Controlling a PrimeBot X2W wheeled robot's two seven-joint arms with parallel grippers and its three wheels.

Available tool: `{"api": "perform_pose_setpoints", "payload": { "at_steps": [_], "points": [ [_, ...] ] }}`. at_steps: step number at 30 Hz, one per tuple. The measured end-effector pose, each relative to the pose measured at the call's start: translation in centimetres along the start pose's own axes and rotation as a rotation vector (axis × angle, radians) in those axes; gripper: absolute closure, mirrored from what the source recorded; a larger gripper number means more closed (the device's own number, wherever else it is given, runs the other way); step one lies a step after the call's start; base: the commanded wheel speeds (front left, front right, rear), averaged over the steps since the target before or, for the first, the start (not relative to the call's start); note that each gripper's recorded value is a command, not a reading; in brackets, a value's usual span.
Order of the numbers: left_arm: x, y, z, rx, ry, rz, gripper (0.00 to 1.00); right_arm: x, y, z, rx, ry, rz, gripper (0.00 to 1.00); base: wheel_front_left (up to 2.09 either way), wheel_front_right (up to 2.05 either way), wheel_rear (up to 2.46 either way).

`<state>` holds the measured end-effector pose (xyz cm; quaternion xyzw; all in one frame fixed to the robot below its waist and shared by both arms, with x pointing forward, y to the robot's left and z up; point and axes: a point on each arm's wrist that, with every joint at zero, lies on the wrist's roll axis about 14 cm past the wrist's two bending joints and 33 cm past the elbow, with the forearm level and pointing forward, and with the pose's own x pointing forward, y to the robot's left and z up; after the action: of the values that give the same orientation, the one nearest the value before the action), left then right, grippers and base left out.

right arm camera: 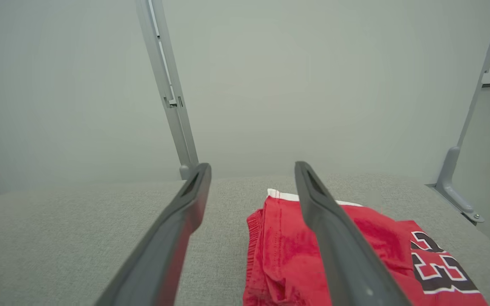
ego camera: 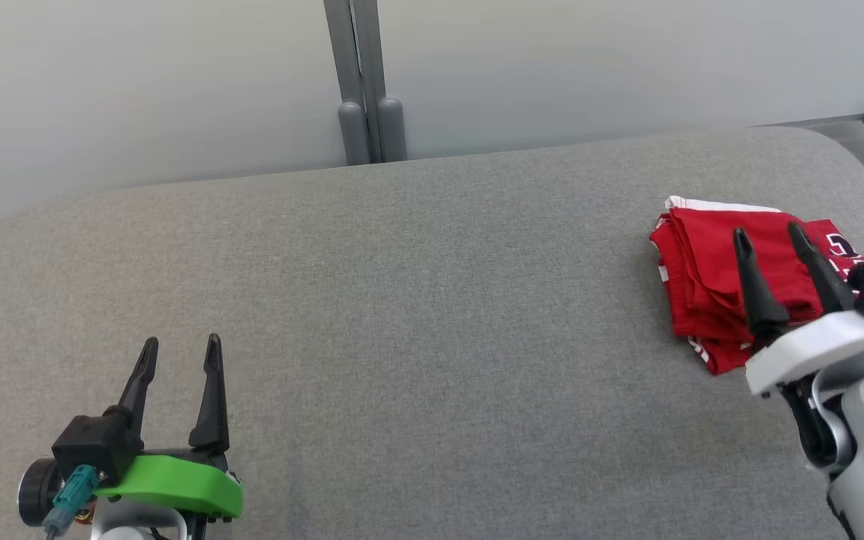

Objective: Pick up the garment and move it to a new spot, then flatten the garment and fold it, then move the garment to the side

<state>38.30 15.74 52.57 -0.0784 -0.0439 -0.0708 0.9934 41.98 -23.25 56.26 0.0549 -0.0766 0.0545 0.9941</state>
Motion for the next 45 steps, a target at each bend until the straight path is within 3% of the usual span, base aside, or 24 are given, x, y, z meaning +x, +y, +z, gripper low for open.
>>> {"api": "perform_pose_setpoints", "payload": {
  "at_steps": [10, 28, 29, 33, 45],
  "points": [
    [-1.4, 0.8, -1.8, -0.011, 0.045, 0.033, 0.0, -3.9, 2.1, -1.9, 0.014, -0.002, -0.024, 0.0, 0.0, 0.0, 0.0],
    [-1.6, 1.1, -2.3, -0.014, 0.051, 0.049, 0.0, -4.2, 3.4, -2.8, 0.022, 0.021, -0.002, 0.0, 0.0, 0.0, 0.0],
    [-1.6, 1.1, -2.3, -0.016, 0.051, 0.049, 1.0, -4.2, 3.4, -2.8, 0.022, 0.022, -0.001, 1.0, 0.0, 0.0, 0.0],
    [-2.4, 1.1, -4.0, -0.029, 0.104, 0.061, 1.0, -5.1, 3.5, -4.6, 0.05, 0.074, -0.016, 1.0, 0.0, 0.0, 0.0],
    [-2.5, 2.2, -4.7, -0.238, 0.144, 0.137, 1.0, -5.2, 2.9, -5.4, 0.262, 0.103, -0.091, 1.0, 0.0, 0.0, 0.0]
  ]
}}
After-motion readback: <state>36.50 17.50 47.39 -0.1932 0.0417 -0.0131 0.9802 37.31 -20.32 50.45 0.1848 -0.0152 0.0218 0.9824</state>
